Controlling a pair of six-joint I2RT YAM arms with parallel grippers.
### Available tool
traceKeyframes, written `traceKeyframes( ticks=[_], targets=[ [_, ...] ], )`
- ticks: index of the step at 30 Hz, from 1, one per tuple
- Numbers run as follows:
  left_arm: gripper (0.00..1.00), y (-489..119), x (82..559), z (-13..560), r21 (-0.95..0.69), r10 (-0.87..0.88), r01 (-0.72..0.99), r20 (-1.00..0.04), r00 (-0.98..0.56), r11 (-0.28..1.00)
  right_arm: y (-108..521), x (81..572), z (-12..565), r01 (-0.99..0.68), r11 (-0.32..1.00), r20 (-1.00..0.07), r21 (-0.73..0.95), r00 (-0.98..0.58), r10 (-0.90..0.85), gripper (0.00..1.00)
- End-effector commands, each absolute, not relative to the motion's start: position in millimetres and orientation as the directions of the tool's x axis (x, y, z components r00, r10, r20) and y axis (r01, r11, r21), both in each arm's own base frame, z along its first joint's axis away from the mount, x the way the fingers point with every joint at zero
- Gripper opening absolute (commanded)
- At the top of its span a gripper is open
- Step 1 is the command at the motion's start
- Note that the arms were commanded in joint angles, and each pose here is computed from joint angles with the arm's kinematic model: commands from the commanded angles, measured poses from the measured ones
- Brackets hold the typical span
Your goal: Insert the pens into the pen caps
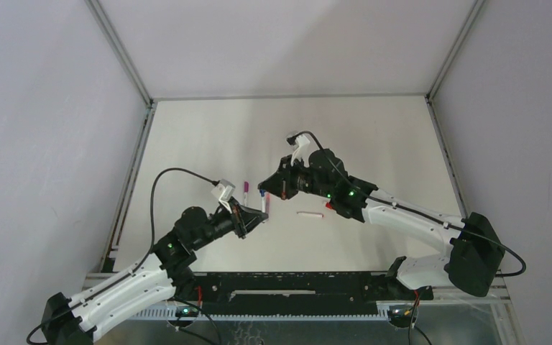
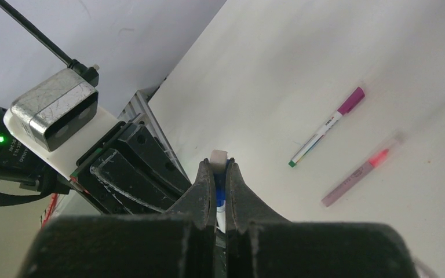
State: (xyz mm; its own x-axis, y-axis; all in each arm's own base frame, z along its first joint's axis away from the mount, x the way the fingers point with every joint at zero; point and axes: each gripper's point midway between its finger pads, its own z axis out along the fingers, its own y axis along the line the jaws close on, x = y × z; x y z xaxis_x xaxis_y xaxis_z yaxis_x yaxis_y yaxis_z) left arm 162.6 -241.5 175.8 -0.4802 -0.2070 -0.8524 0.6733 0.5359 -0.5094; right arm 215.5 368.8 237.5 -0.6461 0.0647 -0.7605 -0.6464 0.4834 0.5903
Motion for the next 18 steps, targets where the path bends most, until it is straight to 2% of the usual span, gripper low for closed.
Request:
traceKeyframes(
  ticks=[1,10,18],
  targets=[
    [0.00,-237.4,170.4,207.0,-0.455,-0.226,0.694,-0.888,-0.400,0.558,369.0,199.8,244.8,-0.689,0.454,-0.784,0.564,-0.620,0.032,0.00],
    [0.00,-232.4,178.8,225.3,-0.428,-0.250,0.686,-0.903,-0.350,0.589,371.6,185.7,235.3,-0.690,0.447,-0.774,0.569,-0.634,0.007,0.00],
    [0.00,-223.0,194.9,279.7,-0.369,-0.298,0.674,-0.928,-0.225,0.640,372.8,173.0,215.8,-0.674,0.492,-0.770,0.551,-0.637,-0.010,0.00]
  ],
)
